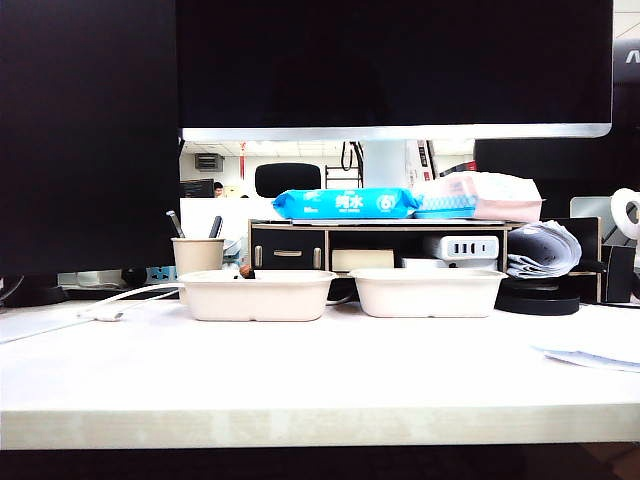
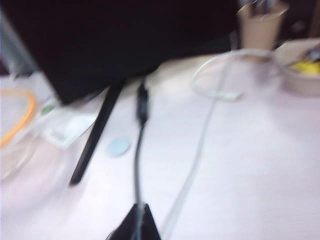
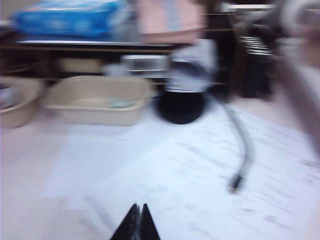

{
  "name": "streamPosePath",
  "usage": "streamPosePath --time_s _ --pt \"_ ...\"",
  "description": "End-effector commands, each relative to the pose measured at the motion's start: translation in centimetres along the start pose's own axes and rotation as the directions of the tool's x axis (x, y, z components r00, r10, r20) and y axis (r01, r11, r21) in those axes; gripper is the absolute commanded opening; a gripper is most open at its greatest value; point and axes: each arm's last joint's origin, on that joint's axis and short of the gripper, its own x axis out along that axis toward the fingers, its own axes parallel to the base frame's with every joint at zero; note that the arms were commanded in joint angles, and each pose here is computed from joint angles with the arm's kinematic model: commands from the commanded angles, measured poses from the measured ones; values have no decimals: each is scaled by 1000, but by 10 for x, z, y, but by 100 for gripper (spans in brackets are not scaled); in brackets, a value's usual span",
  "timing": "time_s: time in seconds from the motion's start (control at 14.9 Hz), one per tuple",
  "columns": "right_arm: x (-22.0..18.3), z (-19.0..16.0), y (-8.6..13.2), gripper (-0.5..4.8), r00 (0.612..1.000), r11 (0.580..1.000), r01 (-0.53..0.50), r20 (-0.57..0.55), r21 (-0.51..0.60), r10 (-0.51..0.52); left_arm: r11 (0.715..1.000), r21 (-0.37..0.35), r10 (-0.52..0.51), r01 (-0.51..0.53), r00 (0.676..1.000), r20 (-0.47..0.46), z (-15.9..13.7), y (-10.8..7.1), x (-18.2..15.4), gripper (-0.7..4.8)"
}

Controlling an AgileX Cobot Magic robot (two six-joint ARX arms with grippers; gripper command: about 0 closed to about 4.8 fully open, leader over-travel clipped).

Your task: Put the dolls with similar sizes into the same paper box, while dolls with different sizes go into separate paper boxes.

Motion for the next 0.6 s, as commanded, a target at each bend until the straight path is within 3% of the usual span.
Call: streamPosePath --time_s 0.07,0.2,0.27,0.6 --pt "7 -22 -3 -7 998 1000 16 -56 10 -15 999 15 41 -40 995 -85 -26 -2 13 -2" --pt "11 -36 -4 -7 996 1000 19 -89 13 -18 999 27 38 -35 992 -121 -39 -5 20 -2" --pt "13 -44 -4 -7 995 1000 19 -103 14 -17 999 17 41 -40 995 -91 -38 -4 20 -2" --pt "18 -44 -4 -7 999 1000 16 -28 7 -16 999 0 54 -54 997 -60 -37 -3 21 -2"
